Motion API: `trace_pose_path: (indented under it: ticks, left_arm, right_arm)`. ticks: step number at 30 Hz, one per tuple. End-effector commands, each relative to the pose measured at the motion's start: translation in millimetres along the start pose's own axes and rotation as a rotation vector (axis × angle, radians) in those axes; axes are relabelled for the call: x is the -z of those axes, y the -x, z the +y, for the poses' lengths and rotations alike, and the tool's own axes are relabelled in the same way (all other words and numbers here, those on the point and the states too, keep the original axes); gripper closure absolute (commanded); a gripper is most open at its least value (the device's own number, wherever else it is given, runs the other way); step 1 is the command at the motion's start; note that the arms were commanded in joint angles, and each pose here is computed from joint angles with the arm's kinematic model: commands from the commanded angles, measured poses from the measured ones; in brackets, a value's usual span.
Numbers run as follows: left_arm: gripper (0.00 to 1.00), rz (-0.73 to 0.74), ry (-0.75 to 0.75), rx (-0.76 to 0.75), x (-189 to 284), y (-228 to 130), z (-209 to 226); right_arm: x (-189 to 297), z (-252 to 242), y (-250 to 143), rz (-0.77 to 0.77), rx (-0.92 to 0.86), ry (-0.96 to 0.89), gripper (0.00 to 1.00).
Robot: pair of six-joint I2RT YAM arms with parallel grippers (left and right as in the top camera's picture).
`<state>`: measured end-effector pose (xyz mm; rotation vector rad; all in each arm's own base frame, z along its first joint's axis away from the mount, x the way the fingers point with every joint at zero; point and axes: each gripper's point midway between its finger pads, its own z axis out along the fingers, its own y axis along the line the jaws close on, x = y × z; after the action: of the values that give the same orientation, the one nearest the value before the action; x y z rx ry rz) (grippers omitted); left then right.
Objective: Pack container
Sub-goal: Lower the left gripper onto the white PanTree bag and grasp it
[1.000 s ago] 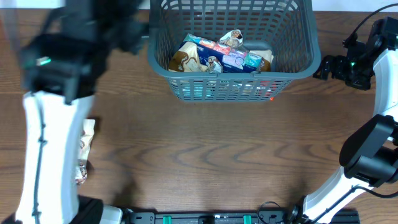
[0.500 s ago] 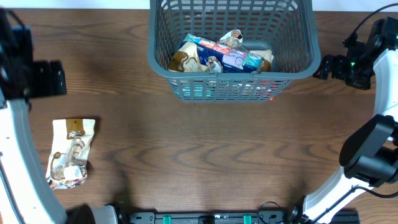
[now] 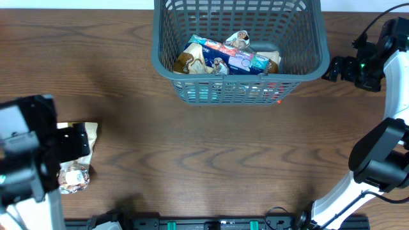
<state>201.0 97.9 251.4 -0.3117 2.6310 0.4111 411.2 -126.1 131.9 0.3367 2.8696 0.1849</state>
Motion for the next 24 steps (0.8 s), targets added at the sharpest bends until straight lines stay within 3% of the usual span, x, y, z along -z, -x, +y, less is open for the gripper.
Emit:
trace_pose_path:
  ticks: [1, 12, 24]
  left_arm:
    - [0.01, 0.118, -0.023, -0.037, -45, -12, -12]
    - [0.01, 0.321, -0.048, -0.088, -135, -18, -29]
    - [0.01, 0.345, -0.052, 0.048, -138, -37, -19]
  right_arm:
    - [13, 9, 5, -0.039, 0.034, 0.006, 0.01]
    - [13, 8, 5, -0.038, 0.034, 0.005, 0.01]
    - [13, 8, 5, -0.038, 0.033, 0.005, 0.01]
